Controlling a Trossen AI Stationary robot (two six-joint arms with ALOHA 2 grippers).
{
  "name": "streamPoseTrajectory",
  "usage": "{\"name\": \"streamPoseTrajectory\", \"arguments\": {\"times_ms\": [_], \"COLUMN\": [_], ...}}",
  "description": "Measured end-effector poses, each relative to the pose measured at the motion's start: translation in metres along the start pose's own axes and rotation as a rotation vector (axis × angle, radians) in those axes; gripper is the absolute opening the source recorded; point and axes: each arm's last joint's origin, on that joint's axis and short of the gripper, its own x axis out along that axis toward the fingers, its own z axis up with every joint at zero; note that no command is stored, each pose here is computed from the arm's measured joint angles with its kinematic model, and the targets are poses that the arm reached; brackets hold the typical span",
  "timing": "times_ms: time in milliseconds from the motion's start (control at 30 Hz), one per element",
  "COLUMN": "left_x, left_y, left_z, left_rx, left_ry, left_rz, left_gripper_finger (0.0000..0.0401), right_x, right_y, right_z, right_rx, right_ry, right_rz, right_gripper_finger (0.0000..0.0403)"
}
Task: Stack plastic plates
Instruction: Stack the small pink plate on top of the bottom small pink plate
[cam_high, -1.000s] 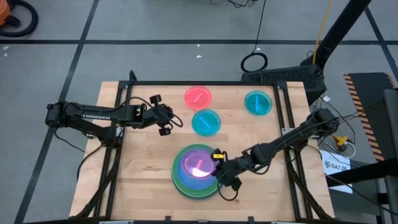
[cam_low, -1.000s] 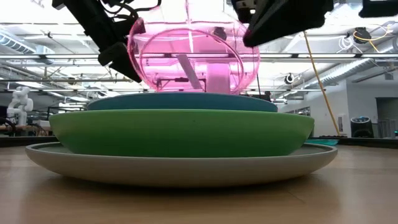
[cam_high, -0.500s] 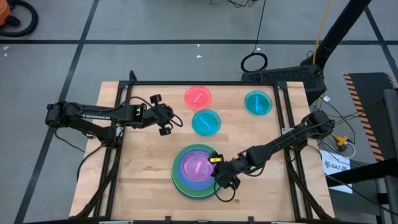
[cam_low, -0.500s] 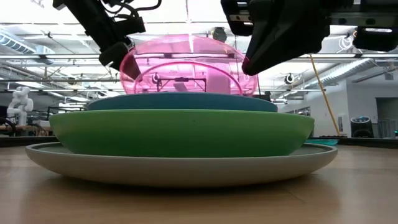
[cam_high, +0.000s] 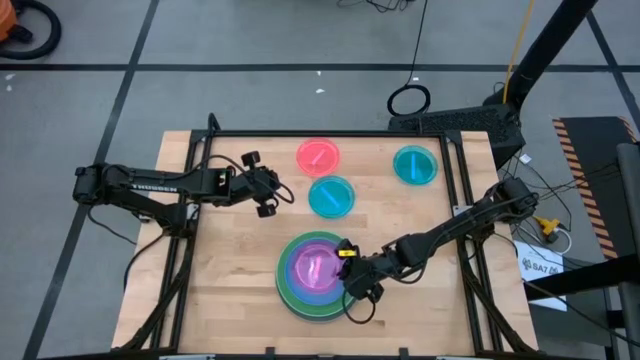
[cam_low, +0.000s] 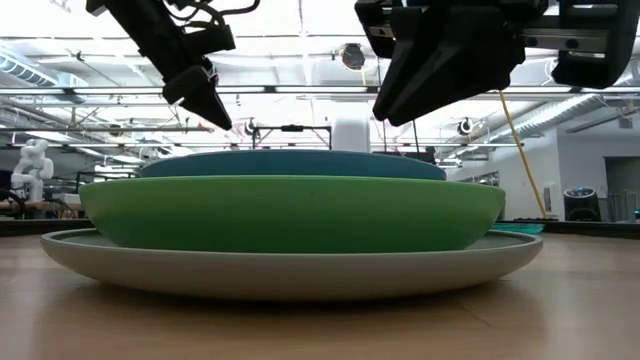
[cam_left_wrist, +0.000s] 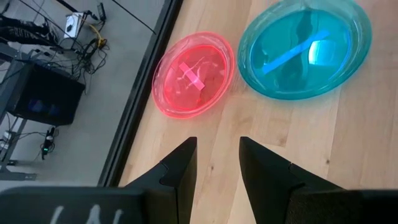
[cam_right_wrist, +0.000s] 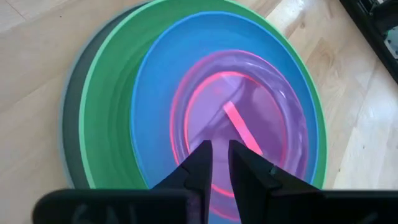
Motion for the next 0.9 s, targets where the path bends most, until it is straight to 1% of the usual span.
{"name": "streamPoseTrajectory", "arguments": {"times_ms": [100, 167, 267, 367, 433, 567, 733, 800, 900], "left_x": [0.000, 0.000, 0.000, 0.000, 0.000, 0.000, 0.006, 0.010, 0.015], "left_y": [0.000, 0.000, 0.000, 0.000, 0.001, 0.001, 0.001, 0.003, 0.012], "left_z": [0.000, 0.000, 0.001, 0.003, 0.005, 0.007, 0.013, 0.017, 0.020], "left_rx": [-0.002, -0.004, -0.023, -0.059, -0.082, -0.136, -0.135, -0.120, -0.115], "left_ry": [-0.002, -0.002, -0.009, -0.027, -0.044, -0.065, -0.116, -0.153, -0.215], "left_rz": [0.000, 0.000, 0.001, 0.003, 0.005, -0.003, -0.011, -0.061, -0.155], "left_gripper_finger": [0.0127, 0.0127, 0.0127, 0.0127, 0.0127, 0.0127, 0.0127, 0.0127, 0.0127], "right_x": [0.000, 0.000, -0.005, -0.017, -0.026, -0.044, -0.062, -0.067, -0.073], "right_y": [0.000, -0.001, -0.003, -0.008, -0.015, -0.036, -0.068, -0.078, -0.089], "right_z": [0.000, 0.000, -0.003, -0.010, -0.019, -0.040, -0.069, -0.083, -0.105], "right_rx": [0.028, 0.041, 0.073, 0.142, 0.178, 0.240, 0.281, 0.306, 0.376], "right_ry": [0.001, 0.012, 0.064, 0.160, 0.234, 0.348, 0.467, 0.486, 0.440], "right_rz": [-0.001, -0.024, -0.091, -0.200, -0.235, -0.246, -0.272, -0.290, -0.317], "right_gripper_finger": [0.0059, 0.0066, 0.0070, 0.0064, 0.0057, 0.0041, 0.0015, 0.0005, 0.0003]}}
